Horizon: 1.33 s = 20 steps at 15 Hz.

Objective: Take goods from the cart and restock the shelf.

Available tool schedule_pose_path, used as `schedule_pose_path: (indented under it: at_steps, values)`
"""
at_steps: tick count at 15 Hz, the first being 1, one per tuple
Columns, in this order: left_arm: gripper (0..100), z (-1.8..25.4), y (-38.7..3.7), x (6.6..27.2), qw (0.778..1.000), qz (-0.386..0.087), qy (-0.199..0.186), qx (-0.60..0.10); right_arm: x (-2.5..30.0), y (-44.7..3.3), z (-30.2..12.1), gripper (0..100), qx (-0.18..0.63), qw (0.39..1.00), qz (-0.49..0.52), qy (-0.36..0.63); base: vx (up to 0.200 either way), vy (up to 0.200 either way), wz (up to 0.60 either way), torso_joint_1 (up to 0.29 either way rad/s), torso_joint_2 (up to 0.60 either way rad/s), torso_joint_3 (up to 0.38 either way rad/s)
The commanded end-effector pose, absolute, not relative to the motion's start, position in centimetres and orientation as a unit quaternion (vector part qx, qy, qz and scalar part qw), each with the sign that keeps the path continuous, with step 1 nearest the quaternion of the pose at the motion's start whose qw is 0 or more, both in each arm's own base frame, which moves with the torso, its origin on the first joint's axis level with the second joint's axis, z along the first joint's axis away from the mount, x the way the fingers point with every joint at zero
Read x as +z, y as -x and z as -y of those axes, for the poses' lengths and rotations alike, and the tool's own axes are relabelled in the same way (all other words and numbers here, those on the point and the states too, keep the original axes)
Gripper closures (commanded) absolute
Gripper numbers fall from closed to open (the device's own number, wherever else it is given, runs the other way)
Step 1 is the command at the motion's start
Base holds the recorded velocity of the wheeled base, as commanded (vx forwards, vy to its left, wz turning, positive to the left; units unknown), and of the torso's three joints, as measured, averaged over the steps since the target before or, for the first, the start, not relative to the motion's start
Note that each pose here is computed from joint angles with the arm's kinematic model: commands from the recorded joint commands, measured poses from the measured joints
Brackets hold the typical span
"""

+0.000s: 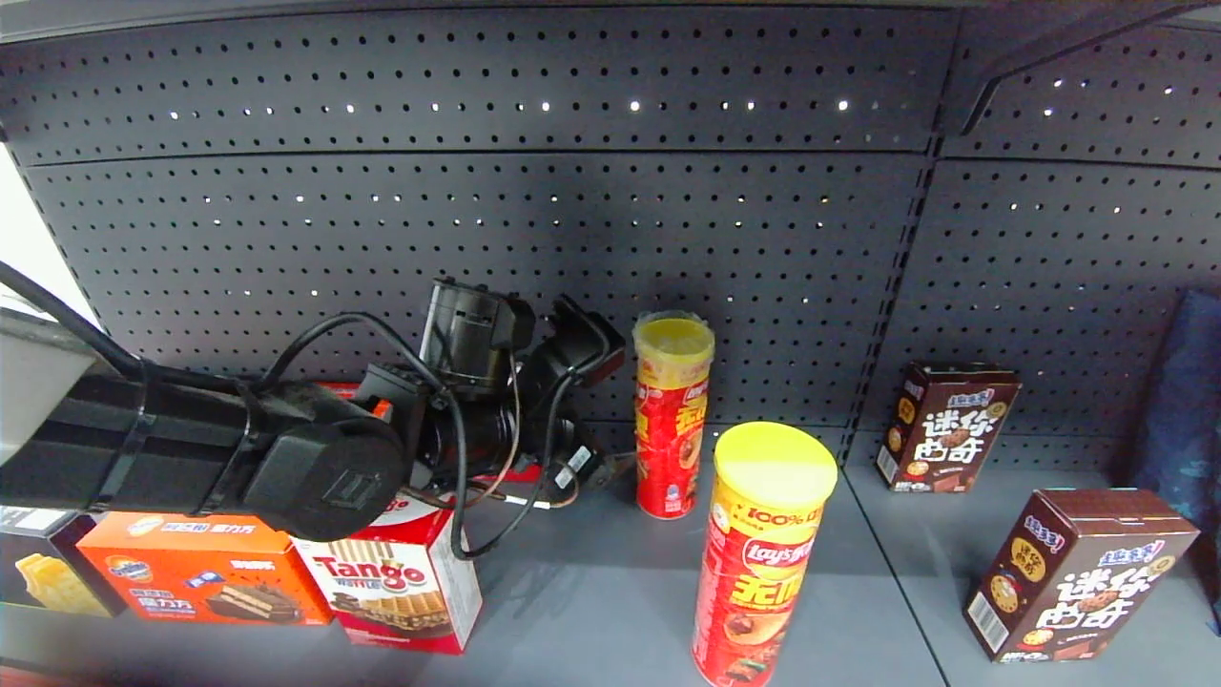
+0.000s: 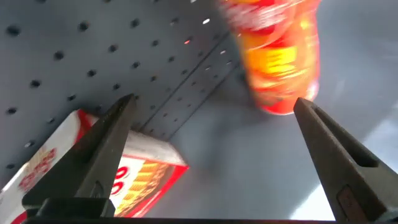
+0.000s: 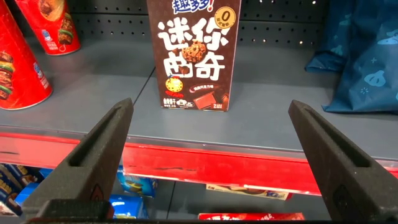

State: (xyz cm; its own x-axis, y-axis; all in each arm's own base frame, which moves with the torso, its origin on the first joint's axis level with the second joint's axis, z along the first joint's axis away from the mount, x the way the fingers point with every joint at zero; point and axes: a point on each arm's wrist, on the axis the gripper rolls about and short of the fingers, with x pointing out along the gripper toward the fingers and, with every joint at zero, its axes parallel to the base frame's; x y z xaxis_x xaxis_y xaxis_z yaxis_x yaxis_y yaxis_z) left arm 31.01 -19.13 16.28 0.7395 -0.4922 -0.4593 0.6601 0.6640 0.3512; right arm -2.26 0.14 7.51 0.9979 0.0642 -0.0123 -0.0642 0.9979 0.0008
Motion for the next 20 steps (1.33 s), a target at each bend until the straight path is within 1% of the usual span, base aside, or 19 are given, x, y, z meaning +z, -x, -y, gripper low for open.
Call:
schedule_pose_path:
  at_steps: [1, 2, 5, 7, 9, 13, 15, 16, 20]
  values:
    - [0, 19.7, -30.6, 16.4, 0.895, -0.162, -0.254, -0.330, 7.5, 2.3, -0.1, 0, 0.032, 0.999, -0.007, 0.000, 0.000, 0.000, 0.00, 0.000, 0.00, 0.000]
    - [0, 19.7, -30.6, 16.4, 0.895, -0.162, -0.253, -0.329, 7.5, 2.3, -0.1, 0, 0.032, 0.999, -0.007, 0.000, 0.000, 0.000, 0.00, 0.000, 0.00, 0.000]
    - [0, 19.7, -31.3, 15.3, 0.894, -0.177, -0.258, -0.320, 7.5, 2.3, -0.1, 0, 0.033, 0.999, -0.007, 0.000, 0.000, 0.000, 0.00, 0.000, 0.00, 0.000]
    - [0, 19.9, -32.0, 14.9, 0.899, -0.182, -0.266, -0.297, 7.5, 2.3, -0.1, 0, 0.032, 0.999, -0.007, 0.000, 0.000, 0.000, 0.00, 0.000, 0.00, 0.000]
    - [0, 20.3, -32.4, 14.6, 0.900, -0.184, -0.267, -0.290, 7.5, 2.3, -0.1, 0, 0.032, 0.999, -0.007, 0.000, 0.000, 0.000, 0.00, 0.000, 0.00, 0.000]
    - [0, 20.9, -32.8, 15.1, 0.905, -0.174, -0.260, -0.287, 7.5, 2.3, -0.1, 0, 0.032, 0.999, -0.007, 0.000, 0.000, 0.000, 0.00, 0.000, 0.00, 0.000]
    - [0, 21.0, -33.1, 15.0, 0.907, -0.175, -0.259, -0.284, 7.5, 2.3, -0.1, 0, 0.032, 0.999, -0.007, 0.000, 0.000, 0.000, 0.00, 0.000, 0.00, 0.000]
    - [0, 21.0, -33.4, 14.7, 0.907, -0.178, -0.261, -0.277, 7.5, 2.3, -0.1, 0, 0.032, 0.999, -0.007, 0.000, 0.000, 0.000, 0.00, 0.000, 0.00, 0.000]
    - [0, 21.2, -34.2, 14.8, 0.919, -0.177, -0.252, -0.245, 7.5, 2.3, -0.1, 0, 0.032, 0.999, -0.007, 0.000, 0.000, 0.000, 0.00, 0.000, 0.00, 0.000]
